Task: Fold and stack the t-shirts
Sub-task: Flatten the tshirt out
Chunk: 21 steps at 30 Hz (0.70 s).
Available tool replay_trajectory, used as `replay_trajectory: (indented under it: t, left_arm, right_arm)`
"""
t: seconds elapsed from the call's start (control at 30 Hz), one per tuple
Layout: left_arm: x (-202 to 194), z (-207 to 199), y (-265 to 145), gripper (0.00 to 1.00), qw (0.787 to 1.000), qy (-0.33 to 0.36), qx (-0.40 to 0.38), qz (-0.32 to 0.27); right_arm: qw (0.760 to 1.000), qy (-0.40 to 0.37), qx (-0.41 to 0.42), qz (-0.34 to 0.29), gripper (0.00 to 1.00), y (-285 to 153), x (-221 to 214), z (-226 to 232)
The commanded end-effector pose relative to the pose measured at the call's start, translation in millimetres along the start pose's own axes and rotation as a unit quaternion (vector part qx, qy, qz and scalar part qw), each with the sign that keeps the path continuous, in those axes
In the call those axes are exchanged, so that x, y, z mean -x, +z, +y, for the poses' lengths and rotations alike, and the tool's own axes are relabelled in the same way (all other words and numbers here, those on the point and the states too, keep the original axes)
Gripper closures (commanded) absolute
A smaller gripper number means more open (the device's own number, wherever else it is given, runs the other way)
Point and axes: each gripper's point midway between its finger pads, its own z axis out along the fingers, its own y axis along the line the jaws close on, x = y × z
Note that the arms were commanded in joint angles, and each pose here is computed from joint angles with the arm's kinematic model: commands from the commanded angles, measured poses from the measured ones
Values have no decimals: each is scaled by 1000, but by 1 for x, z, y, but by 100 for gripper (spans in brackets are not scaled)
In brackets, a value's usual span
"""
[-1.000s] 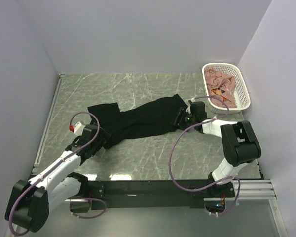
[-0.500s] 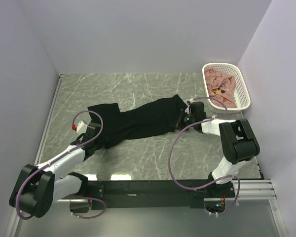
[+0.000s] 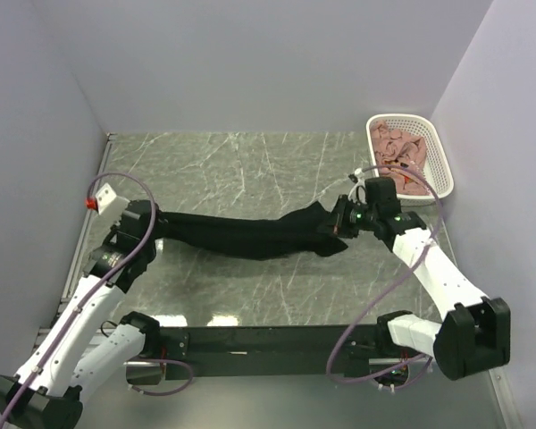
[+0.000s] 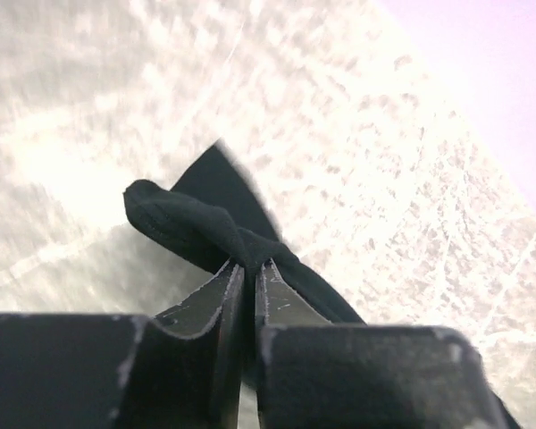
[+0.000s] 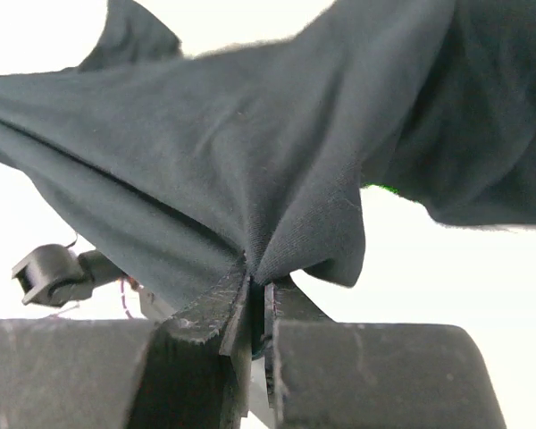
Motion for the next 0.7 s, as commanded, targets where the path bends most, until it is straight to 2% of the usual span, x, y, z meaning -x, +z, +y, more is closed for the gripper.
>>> replay_trajectory:
  t: [0.0, 0.13, 0.2, 0.23, 0.27, 0.33, 0.4, 0.47, 0.5, 0.57, 0.63, 0.67]
  left_arm:
    - [41, -1, 3, 87, 992, 101, 29, -70]
    - [35, -48, 40, 84, 986, 157, 8, -58]
    - [35, -72, 73, 85, 981, 184, 20, -54]
    - [51, -96, 79, 86, 983, 174, 11, -65]
    - [36, -100, 106, 87, 980, 195, 28, -42]
    - [46, -126, 137, 87, 981, 189, 30, -39]
    - [50, -143, 152, 83, 982, 187, 23, -28]
    - [57, -167, 161, 72, 982, 184, 5, -28]
    - [55, -176, 159, 58, 983, 182, -14, -19]
    - [52, -182, 154, 41, 983, 177, -38, -10]
    - [33, -173, 152, 32, 983, 177, -55, 14]
    - [36, -172, 141, 29, 984, 164, -66, 14]
  right_arm:
    - [999, -23, -41, 10, 98, -24, 3, 0]
    - [999, -6, -39, 11, 97, -4, 30, 4]
    - [999, 0, -39, 7, 96, 15, 54, 6]
    - [999, 2, -39, -15, 95, 16, 76, 14]
    - [998, 11, -64, -19, 93, 29, 88, 3]
    - [995, 14, -81, -56, 86, 32, 123, 8]
    - [990, 25, -117, -69, 74, 43, 142, -7]
    - [987, 27, -132, -91, 64, 42, 161, -7]
    - [983, 26, -145, -106, 55, 39, 168, -9]
    - [982, 18, -144, -120, 46, 34, 171, -6]
    - [981, 5, -147, -124, 43, 29, 163, -10]
    - [982, -1, -146, -121, 42, 29, 157, -11]
